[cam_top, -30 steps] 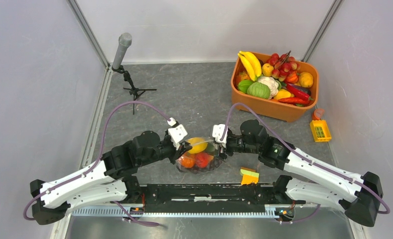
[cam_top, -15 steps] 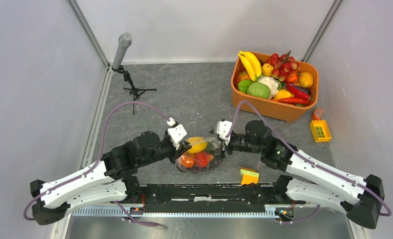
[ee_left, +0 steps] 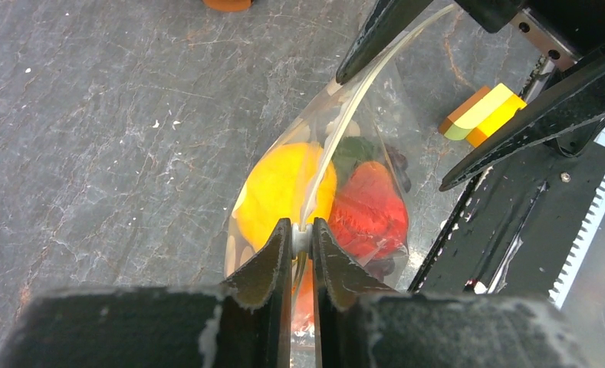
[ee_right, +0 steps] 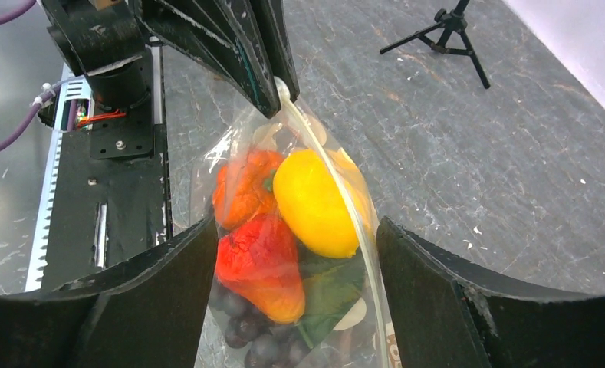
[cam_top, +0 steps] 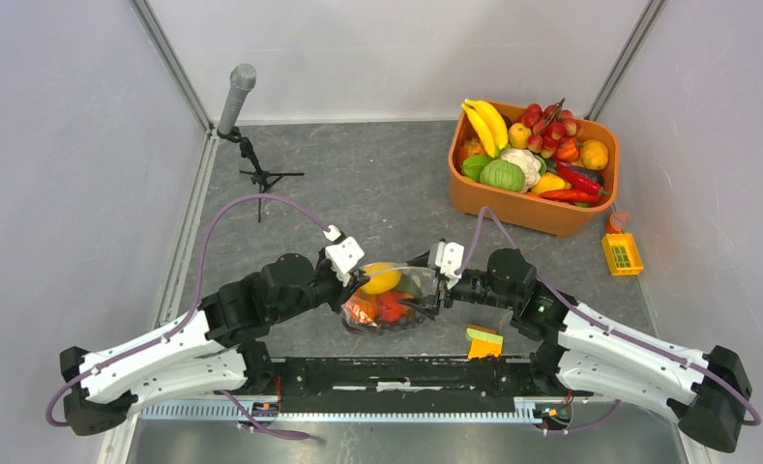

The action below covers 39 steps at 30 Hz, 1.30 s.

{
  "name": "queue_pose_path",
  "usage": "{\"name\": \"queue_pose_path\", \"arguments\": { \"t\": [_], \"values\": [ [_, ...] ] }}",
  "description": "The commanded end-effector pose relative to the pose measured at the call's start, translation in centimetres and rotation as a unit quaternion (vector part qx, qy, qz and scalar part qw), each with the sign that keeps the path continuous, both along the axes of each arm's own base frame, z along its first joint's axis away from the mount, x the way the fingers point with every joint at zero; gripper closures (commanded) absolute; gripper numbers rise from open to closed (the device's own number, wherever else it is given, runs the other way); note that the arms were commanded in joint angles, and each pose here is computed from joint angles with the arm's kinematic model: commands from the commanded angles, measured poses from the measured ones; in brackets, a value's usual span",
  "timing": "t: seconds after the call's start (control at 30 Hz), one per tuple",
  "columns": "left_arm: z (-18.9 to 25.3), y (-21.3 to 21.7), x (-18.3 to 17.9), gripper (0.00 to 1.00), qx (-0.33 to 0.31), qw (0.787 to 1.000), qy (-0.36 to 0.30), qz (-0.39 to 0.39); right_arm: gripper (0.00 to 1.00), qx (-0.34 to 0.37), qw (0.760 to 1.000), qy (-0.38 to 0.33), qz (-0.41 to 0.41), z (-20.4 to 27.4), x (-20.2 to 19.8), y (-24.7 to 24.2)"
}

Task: Place the food in the zip-top bag and seal the zipper
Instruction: Zip the zipper food storage bag at the center of the board.

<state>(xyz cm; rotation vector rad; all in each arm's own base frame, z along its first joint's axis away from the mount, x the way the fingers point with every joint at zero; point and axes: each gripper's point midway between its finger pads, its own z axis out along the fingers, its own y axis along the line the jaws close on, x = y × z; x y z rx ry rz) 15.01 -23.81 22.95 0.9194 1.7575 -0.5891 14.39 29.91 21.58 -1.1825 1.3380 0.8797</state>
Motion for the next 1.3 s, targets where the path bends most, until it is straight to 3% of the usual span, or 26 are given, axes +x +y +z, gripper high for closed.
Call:
{"name": "queue_pose_path", "arguments": {
  "t": [0.0, 0.13, 0.43, 0.73, 1.1, 1.27],
  "values": [
    [2.4, -0.5, 0.6, 0.98, -0.037, 0.999, -0.012, 0.013, 0.20, 0.041, 0.999, -0.024, -0.021, 3.5, 0.8, 0.1],
    [2.6, -0.3, 0.7, 0.98, -0.030, 0.999, -0.023, 0.010, 0.20, 0.056, 0.997, -0.008, -0.051, 3.0, 1.5, -0.3],
    [-0.2, -1.2, 0.6, 0.98, 0.013, 1.000, 0.006, -0.001, 0.19, 0.042, 0.999, -0.014, -0.032, 2.4, 0.8, -0.4],
    [-1.0, -1.4, 0.5, 0.98, 0.016, 1.000, 0.012, -0.003, 0.20, 0.024, 0.999, -0.038, -0.001, 4.0, 0.2, -0.1],
    [-0.8, -1.4, 0.6, 0.98, 0.018, 1.000, 0.004, -0.007, 0.18, -0.073, 0.995, -0.059, 0.043, 2.4, 0.0, 0.0],
    [0.0, -1.6, 0.1, 0.98, 0.002, 1.000, 0.002, -0.019, 0.22, -0.107, 0.992, -0.050, 0.036, 1.3, 1.2, 0.8]
  ]
}}
